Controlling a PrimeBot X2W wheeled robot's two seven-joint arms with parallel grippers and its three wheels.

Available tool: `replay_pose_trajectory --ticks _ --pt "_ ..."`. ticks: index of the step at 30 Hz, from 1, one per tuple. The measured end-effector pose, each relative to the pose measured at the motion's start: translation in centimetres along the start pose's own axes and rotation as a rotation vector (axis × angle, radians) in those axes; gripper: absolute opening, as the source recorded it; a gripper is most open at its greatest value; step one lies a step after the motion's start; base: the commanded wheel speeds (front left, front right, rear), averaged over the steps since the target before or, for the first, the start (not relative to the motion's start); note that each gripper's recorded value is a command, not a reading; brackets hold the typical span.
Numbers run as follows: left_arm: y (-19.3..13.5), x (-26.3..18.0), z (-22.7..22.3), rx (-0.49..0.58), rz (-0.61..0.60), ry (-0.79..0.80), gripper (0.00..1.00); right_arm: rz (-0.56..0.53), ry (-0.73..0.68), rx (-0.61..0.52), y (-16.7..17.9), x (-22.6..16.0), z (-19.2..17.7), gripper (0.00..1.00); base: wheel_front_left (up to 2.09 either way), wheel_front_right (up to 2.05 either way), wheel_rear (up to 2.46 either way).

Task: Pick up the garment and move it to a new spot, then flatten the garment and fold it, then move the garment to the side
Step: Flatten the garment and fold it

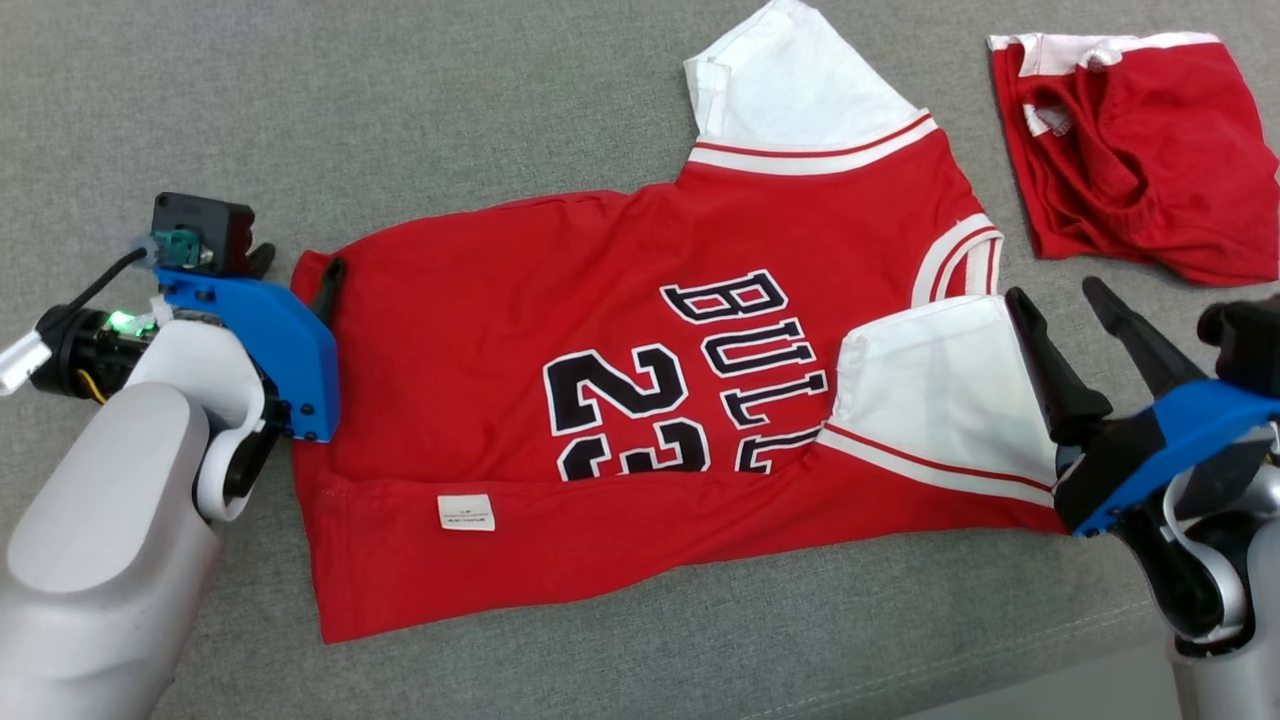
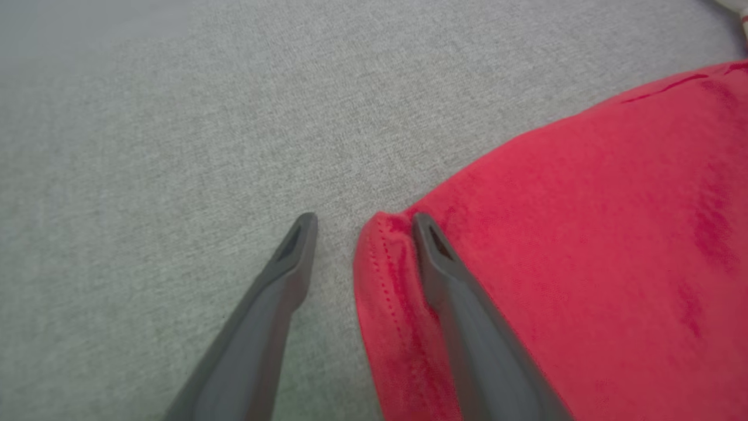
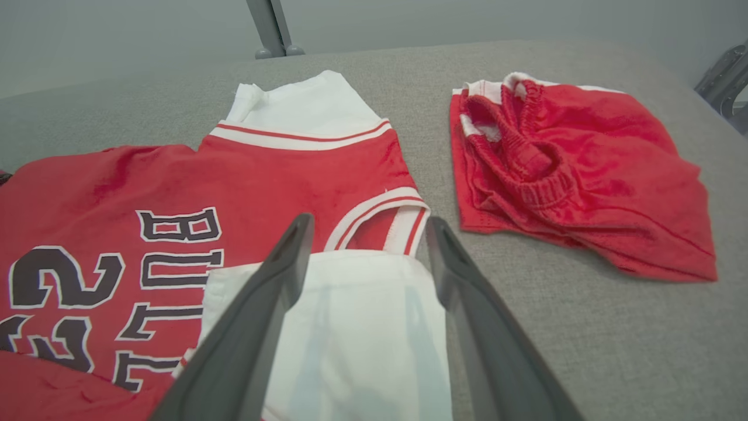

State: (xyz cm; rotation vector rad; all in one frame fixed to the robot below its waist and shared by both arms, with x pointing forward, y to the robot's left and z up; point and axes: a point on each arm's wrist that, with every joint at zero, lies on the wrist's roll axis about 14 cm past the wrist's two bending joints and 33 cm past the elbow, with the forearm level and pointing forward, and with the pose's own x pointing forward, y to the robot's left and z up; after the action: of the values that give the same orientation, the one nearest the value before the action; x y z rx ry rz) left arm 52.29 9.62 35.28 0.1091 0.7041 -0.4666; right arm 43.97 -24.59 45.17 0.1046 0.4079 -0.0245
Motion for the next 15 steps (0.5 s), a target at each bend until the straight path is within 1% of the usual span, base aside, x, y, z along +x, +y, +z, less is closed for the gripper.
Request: replay_pose_trajectory --ticks 2,3,4,5,10,15 --pt "-0.2 0.3 -0.1 0.012 -0.013 0.017 0.29 0.014 0.003 -0.023 0.2 0.6 0.4 1.0 0.0 0.0 0.0" --pt "-0.3 0.3 -0.1 0.016 -0.019 0.023 0.24 0.019 0.003 -0.037 0.3 0.9 0.7 1.0 0.0 0.0 0.0" --pt "-0.4 0.4 -0.1 0.019 -0.026 0.028 0.14 0.027 0.004 -0.049 0.4 1.2 1.0 1.0 0.0 0.0 0.0" --pt "-0.6 0.5 -0.1 0.022 -0.032 0.031 0.0 0.035 0.001 -0.06 0.6 1.6 1.3 1.0 0.0 0.0 0.0" --pt "-0.6 0.5 0.2 0.04 -0.039 0.018 0.0 0.065 -0.018 -0.133 1.5 4.2 3.7 1.0 0.0 0.0 0.0" --pt "0.2 0.0 1.7 0.017 -0.011 -0.076 0.0 0.086 -0.063 -0.208 3.2 8.4 7.3 1.0 0.0 0.0 0.0"
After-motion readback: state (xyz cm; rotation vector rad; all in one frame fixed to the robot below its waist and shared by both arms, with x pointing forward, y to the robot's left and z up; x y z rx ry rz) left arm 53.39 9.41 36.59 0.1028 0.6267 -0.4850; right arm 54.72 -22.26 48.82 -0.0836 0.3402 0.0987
